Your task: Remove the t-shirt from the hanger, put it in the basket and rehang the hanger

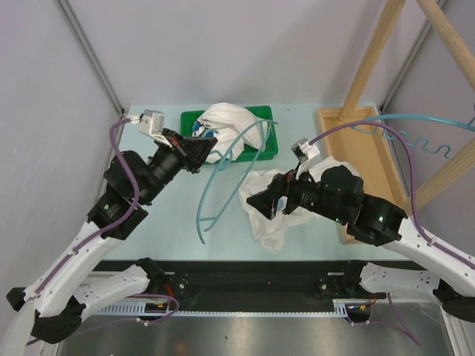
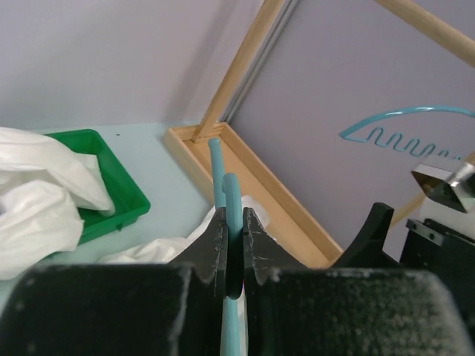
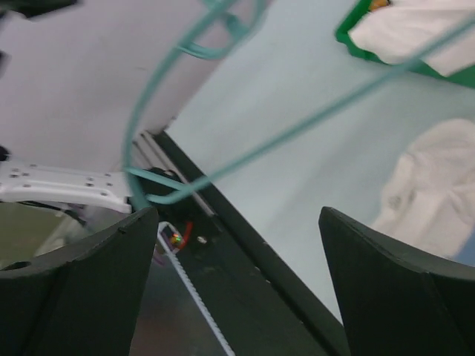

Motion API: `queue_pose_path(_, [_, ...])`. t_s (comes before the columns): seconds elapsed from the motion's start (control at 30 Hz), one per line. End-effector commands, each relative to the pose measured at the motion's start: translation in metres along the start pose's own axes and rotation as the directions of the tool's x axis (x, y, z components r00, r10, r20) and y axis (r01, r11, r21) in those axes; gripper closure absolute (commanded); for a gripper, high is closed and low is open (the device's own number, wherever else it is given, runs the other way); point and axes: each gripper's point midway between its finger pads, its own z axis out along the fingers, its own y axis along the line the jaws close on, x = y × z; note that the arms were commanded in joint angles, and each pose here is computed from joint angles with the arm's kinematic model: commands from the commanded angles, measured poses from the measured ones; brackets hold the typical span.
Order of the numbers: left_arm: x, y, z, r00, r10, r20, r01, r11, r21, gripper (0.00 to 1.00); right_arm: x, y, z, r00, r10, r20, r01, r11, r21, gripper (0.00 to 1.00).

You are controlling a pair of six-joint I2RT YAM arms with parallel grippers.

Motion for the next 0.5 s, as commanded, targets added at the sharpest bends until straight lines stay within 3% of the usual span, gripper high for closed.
queue_pose_path(0.0, [-0.024,-0.020,0.022,0.984,-0.121,0.132,0.108,0.989,0.104,1.00,-0.026,0.056,0.012,0.993,0.103,0.051,-0.092,0.978,-0.185,0.07])
queue_pose_path(0.07, [-0.021,-0.017,0.033,0.983,-0.129,0.130,0.117,0.989,0.091,1.00,-0.027,0.065,0.025,0.994,0.103,0.044,-0.093,0.976,-0.197,0.07])
queue_pose_path(0.23, [-0.028,-0.013,0.044,0.969,-0.167,0.180,0.157,0.985,0.073,1.00,-0.010,0.088,0.043,0.999,0.034,-0.009,-0.035,0.974,-0.226,0.18])
queue_pose_path(0.3, [-0.030,-0.008,0.047,0.965,-0.176,0.192,0.170,0.984,0.046,1.00,-0.004,0.094,0.051,1.000,0.002,-0.022,-0.006,0.975,-0.221,0.28])
queue_pose_path(0.47, [-0.032,-0.006,0.049,0.957,-0.196,0.212,0.193,0.981,0.034,1.00,0.004,0.099,0.058,0.999,-0.045,-0.017,0.041,0.985,-0.169,0.31])
